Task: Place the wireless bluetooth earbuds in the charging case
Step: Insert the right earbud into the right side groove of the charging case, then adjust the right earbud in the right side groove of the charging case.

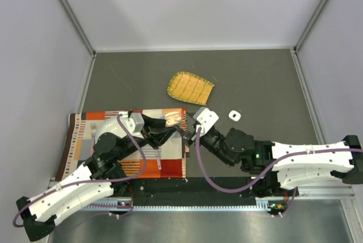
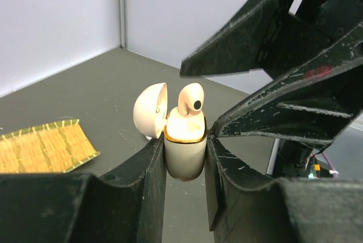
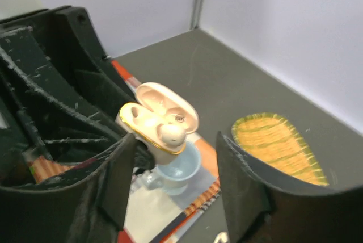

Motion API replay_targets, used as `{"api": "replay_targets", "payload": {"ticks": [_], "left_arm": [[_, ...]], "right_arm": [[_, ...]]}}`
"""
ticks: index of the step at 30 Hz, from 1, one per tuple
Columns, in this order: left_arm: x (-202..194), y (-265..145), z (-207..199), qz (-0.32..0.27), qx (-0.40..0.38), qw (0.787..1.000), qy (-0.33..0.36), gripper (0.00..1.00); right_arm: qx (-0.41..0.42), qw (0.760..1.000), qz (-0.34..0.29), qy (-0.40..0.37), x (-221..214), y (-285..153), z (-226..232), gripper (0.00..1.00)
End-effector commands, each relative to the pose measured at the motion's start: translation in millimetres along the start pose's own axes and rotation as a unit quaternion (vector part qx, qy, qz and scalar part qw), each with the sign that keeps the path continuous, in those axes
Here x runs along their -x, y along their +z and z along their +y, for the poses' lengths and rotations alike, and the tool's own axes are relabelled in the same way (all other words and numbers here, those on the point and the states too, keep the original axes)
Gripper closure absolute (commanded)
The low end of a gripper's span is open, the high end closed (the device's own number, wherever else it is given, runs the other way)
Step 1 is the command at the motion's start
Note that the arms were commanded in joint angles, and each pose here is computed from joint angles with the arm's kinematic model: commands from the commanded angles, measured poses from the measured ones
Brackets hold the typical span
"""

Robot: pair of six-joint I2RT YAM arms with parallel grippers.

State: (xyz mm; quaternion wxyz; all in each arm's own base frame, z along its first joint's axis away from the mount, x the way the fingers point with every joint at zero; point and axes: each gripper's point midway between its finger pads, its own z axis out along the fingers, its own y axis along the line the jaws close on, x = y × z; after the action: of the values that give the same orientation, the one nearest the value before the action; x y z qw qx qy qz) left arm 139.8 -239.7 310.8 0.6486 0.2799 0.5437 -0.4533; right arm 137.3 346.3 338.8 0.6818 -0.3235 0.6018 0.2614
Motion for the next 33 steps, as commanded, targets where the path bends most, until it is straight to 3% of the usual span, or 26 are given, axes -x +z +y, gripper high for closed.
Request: {"api": "replay_targets", "payload": {"ticks": [1,3,6,14,16,25,33], "left_arm": [[40,0,-1,-0.071,0.004,0.997,0.013,1.00],[38,1,-1,-0.068,0.003,0.998,0.014,1.00],[35,1,-1,-0.062,0.003,0.998,0.013,1.00],[35,-3,2,-0.063,0.011,0.998,0.018,1.00],[37,-3,2,-0.064,0.011,0.998,0.019,1.00],[38,-1,-3,-0.065,-0.004,0.998,0.024,1.00],[40,-1,-6,-0.065,-0.011,0.998,0.024,1.00]], "right_arm": [[-0.011,1.000,0.001,0.019,8,-4,0,0.36],[-0.019,0.999,-0.017,0.037,18,-5,-5,0.27],[-0.031,0.996,-0.045,0.065,33,-7,-12,0.20],[-0.085,0.983,-0.115,0.111,66,-34,-53,0.12],[-0.098,0.981,-0.111,0.124,66,-37,-60,0.18],[-0.072,0.979,-0.060,0.182,52,-26,-43,0.71],[-0.028,0.981,-0.044,0.189,49,-13,-17,0.82]]}}
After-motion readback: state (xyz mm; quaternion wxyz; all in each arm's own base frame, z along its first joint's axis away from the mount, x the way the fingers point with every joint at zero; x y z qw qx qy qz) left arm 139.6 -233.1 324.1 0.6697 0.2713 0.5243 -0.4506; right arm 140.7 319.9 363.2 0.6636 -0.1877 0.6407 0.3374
